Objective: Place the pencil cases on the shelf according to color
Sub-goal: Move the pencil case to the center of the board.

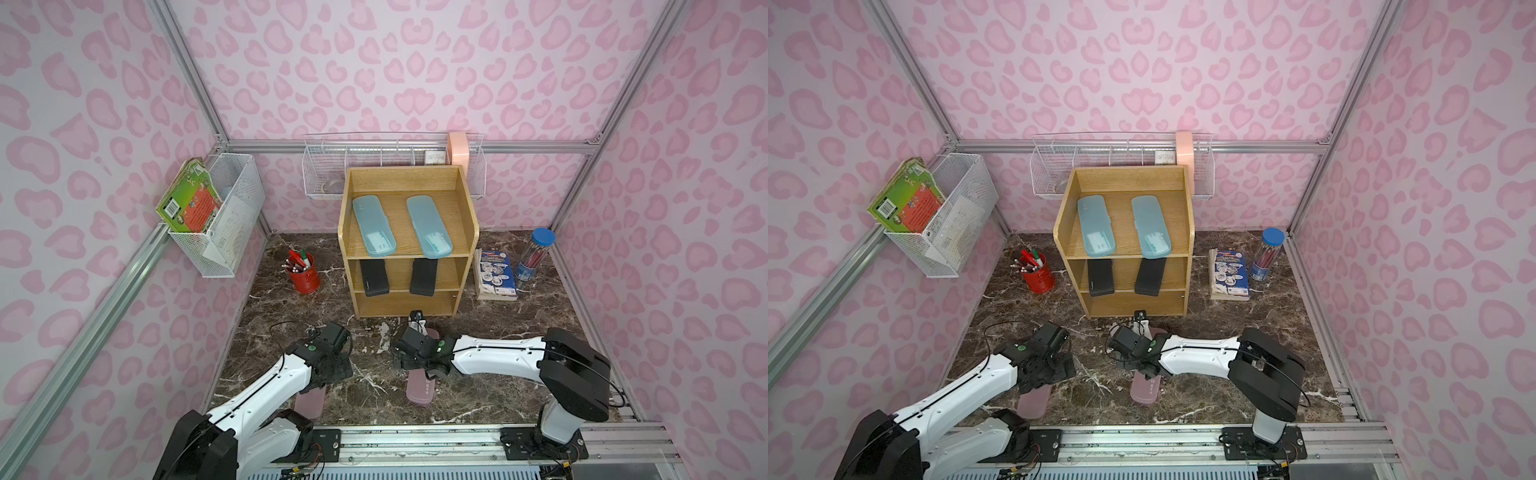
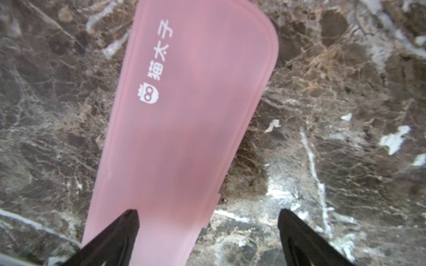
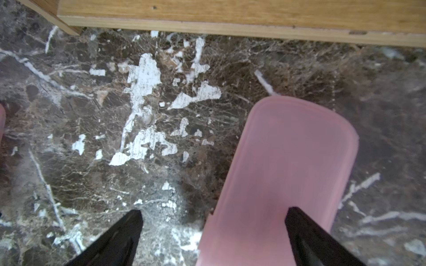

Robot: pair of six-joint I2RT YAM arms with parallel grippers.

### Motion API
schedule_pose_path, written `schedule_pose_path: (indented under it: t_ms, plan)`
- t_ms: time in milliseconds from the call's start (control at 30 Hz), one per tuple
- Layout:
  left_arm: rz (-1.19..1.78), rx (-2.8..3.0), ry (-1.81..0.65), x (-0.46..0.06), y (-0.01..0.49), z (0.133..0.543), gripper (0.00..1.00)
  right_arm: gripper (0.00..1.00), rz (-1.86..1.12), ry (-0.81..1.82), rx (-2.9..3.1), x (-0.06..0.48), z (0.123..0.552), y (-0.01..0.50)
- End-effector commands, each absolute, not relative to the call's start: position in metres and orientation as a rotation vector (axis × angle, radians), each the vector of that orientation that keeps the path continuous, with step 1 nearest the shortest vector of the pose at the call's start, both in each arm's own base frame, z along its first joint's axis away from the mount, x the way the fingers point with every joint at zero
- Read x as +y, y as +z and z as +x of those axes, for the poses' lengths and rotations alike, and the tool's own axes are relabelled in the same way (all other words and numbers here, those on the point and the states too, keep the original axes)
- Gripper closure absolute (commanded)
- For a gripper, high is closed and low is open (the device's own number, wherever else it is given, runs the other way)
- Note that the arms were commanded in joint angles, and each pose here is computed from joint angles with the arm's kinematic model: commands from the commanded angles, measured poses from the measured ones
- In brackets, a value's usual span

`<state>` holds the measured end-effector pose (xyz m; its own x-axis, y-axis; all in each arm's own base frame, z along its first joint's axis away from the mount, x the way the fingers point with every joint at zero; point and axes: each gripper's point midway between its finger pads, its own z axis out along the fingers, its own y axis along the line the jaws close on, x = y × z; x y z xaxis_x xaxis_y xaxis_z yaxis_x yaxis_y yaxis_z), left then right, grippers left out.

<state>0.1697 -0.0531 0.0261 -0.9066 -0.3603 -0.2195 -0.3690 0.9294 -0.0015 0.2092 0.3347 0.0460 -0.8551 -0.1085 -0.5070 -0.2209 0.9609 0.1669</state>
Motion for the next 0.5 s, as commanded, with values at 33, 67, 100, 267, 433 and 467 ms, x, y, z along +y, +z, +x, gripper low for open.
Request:
schedule_pose_path:
  t_ms: [33,67,100,267,433,467]
  plan:
    - [-0.533,2.952,-0.171,-0.085,0.017,0.168,0.01,0.00,-0.219,0.186,2.665,0.310,0.198,0.032]
    - [-0.542,2.962,-0.188,-0.088,0.016,0.168,0.01,0.00,-0.210,0.170,2.669,0.305,0.197,0.031]
    - [-0.544,2.974,-0.206,-0.092,0.016,0.169,0.02,0.00,-0.202,0.155,2.670,0.299,0.196,0.030]
    - [-0.555,2.963,-0.313,-0.110,0.020,0.180,0.02,0.00,-0.173,0.167,2.642,0.277,0.196,0.037]
    - [-0.444,2.899,-0.411,-0.134,0.067,0.196,0.02,0.00,-0.180,0.387,2.514,0.285,0.198,0.077]
    - [-0.430,2.874,-0.403,-0.133,0.077,0.198,0.02,0.00,-0.175,0.413,2.499,0.283,0.196,0.084]
